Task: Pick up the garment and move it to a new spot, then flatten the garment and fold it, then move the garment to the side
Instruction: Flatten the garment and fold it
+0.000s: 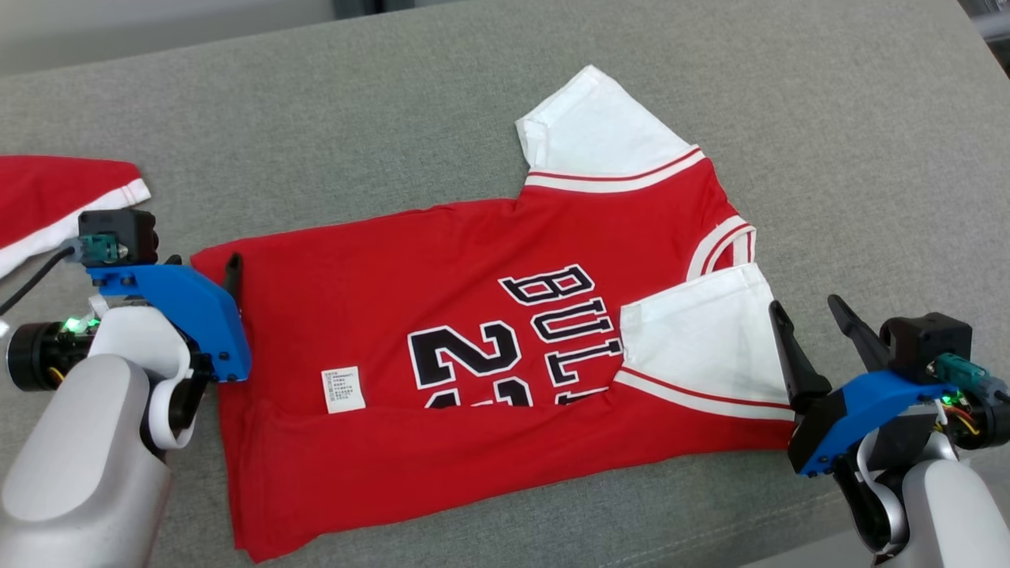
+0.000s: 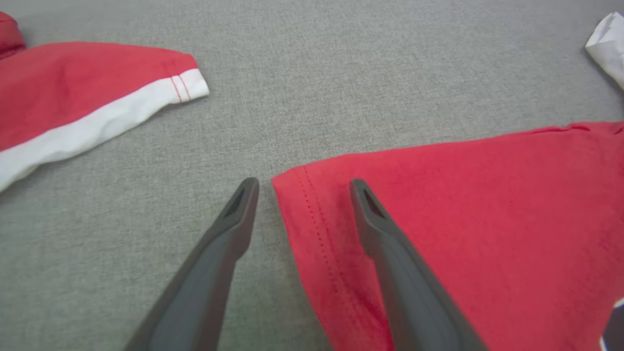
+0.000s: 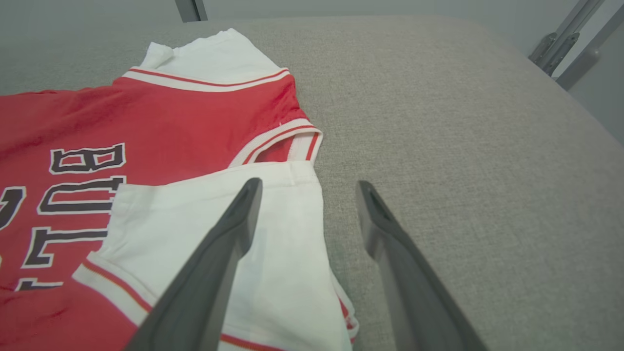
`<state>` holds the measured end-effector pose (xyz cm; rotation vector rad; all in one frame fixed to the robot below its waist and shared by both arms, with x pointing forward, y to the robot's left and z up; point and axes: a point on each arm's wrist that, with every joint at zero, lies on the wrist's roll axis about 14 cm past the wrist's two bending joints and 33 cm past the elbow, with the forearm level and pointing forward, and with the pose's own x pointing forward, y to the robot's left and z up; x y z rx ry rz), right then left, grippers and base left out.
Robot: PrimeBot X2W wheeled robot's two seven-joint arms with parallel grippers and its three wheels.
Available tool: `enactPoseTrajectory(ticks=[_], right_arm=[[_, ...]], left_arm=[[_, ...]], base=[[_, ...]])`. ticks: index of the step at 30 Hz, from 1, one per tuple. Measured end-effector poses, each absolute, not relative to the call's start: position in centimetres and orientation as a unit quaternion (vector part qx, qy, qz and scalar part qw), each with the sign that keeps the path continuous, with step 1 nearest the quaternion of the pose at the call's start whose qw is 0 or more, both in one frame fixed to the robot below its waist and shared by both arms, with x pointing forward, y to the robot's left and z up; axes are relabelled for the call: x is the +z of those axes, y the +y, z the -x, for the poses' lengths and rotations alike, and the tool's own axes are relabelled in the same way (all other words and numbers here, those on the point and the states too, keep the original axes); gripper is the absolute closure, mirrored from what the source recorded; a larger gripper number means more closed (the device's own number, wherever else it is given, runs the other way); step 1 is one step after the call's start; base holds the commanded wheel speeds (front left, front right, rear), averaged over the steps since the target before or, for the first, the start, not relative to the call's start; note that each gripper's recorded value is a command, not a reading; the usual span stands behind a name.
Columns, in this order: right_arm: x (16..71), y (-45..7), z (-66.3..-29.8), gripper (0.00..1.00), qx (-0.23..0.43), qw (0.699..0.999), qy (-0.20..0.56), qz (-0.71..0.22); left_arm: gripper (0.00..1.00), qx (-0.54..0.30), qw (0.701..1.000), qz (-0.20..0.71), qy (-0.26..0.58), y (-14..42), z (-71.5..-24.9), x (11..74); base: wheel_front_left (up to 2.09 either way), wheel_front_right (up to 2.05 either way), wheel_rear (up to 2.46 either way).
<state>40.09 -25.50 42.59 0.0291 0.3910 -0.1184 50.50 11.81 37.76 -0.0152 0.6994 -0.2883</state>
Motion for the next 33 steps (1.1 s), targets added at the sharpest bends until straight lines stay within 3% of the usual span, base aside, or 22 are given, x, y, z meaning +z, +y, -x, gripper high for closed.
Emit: enactPoseTrajectory(ticks=[9,10,12,13,14,15,24,33], right_arm=[[41.8,-26.0,-40.6,0.00,-0.061,0.977,0.202,-0.009],[41.7,-26.1,-40.6,0.00,-0.061,0.977,0.203,-0.008],[41.8,-25.9,-41.0,0.00,-0.057,0.978,0.202,-0.005],[41.9,-25.8,-41.4,0.00,-0.053,0.978,0.200,-0.002],[42.1,-25.8,-41.8,0.00,-0.049,0.979,0.197,0.003],[42.4,-25.6,-42.3,0.00,-0.043,0.980,0.194,0.007],[46.0,-24.2,-50.2,0.00,0.009,0.985,0.161,0.066],[45.5,-23.0,-59.0,0.00,0.026,0.976,0.199,0.082]], left_arm=[[0.00,-0.157,0.910,-0.030,0.383,11.5,-51.2,35.2],[0.05,-0.160,0.907,-0.034,0.388,11.5,-51.1,34.9],[0.54,-0.163,0.905,-0.036,0.391,11.4,-51.2,34.8],[0.69,-0.165,0.905,-0.036,0.391,11.3,-51.3,34.7],[0.93,-0.166,0.905,-0.036,0.390,11.2,-51.4,34.7],[1.00,-0.167,0.907,-0.033,0.386,11.2,-51.5,34.8],[1.00,-0.166,0.931,0.006,0.325,10.7,-52.9,36.8],[1.00,-0.176,0.948,0.034,0.262,9.9,-52.5,38.7]], base=[[0.00,0.00,0.00],[0.00,0.00,0.00],[0.00,0.00,0.00],[0.00,0.00,0.00],[0.00,0.00,0.00],[0.00,0.00,0.00],[0.00,0.00,0.00],[0.00,0.00,0.00]])
